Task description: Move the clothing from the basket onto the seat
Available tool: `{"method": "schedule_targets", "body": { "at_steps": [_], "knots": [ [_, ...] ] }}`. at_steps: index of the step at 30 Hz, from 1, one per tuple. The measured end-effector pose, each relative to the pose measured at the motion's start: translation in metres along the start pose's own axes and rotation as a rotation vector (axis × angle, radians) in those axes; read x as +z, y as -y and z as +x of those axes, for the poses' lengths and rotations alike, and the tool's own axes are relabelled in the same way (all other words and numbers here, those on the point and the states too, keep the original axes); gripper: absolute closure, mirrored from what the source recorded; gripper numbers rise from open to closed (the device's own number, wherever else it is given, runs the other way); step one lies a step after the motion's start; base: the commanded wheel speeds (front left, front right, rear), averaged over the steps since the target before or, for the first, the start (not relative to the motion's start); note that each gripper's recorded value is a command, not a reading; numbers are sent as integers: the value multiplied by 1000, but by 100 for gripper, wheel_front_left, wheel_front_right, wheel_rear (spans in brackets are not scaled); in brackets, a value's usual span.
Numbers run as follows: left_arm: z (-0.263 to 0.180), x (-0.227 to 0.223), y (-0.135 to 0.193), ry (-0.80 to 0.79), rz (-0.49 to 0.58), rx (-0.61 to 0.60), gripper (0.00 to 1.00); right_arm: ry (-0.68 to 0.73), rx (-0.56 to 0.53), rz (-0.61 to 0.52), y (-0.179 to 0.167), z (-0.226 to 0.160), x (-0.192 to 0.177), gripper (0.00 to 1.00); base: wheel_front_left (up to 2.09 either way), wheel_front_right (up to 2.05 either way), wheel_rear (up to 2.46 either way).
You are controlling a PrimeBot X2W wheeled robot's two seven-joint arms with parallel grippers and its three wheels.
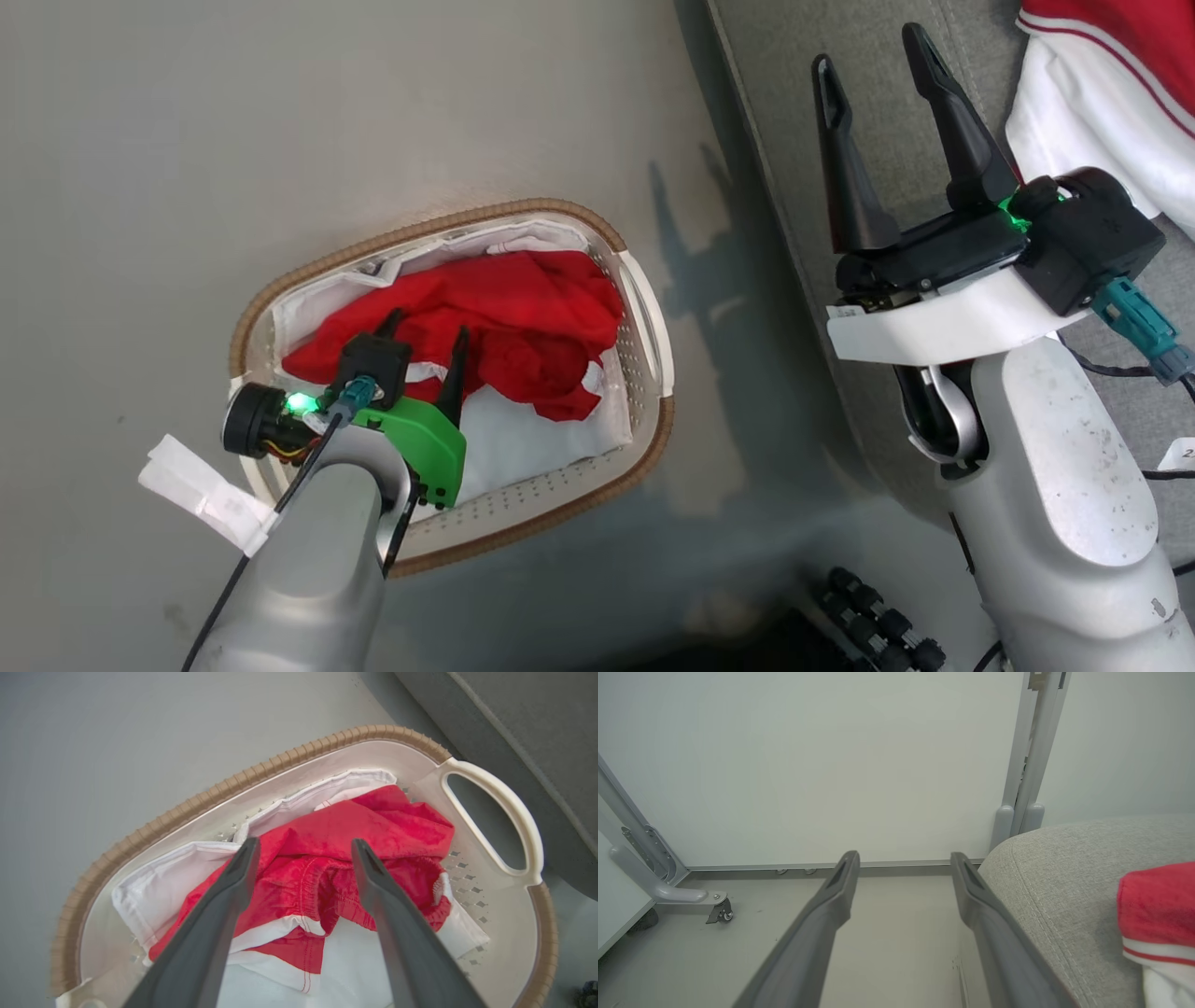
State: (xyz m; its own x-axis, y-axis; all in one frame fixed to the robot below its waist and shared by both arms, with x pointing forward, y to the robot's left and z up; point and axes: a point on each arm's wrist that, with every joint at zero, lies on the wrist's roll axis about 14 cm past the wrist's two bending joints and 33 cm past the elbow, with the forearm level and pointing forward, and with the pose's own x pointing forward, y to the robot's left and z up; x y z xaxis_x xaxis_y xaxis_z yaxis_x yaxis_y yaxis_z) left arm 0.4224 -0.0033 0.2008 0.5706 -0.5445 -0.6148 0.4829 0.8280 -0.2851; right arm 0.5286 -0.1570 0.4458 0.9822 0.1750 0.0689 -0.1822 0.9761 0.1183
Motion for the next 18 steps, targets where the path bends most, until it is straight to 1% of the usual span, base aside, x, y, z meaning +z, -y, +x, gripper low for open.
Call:
{"method": "schedule_targets", "body": {
  "at_steps": [12,14,18],
  "knots": [
    [38,-60,1,-164,26,-65,0,-75,-57,-16,27,1,-42,0,0,0,0],
    [43,-71,4,-193,76,-94,0,-89,-66,-18,31,0,-49,0,0,0,0],
    [54,-81,2,-215,113,-89,0,-110,-82,-28,39,-1,-59,0,0,0,0]
  ]
}}
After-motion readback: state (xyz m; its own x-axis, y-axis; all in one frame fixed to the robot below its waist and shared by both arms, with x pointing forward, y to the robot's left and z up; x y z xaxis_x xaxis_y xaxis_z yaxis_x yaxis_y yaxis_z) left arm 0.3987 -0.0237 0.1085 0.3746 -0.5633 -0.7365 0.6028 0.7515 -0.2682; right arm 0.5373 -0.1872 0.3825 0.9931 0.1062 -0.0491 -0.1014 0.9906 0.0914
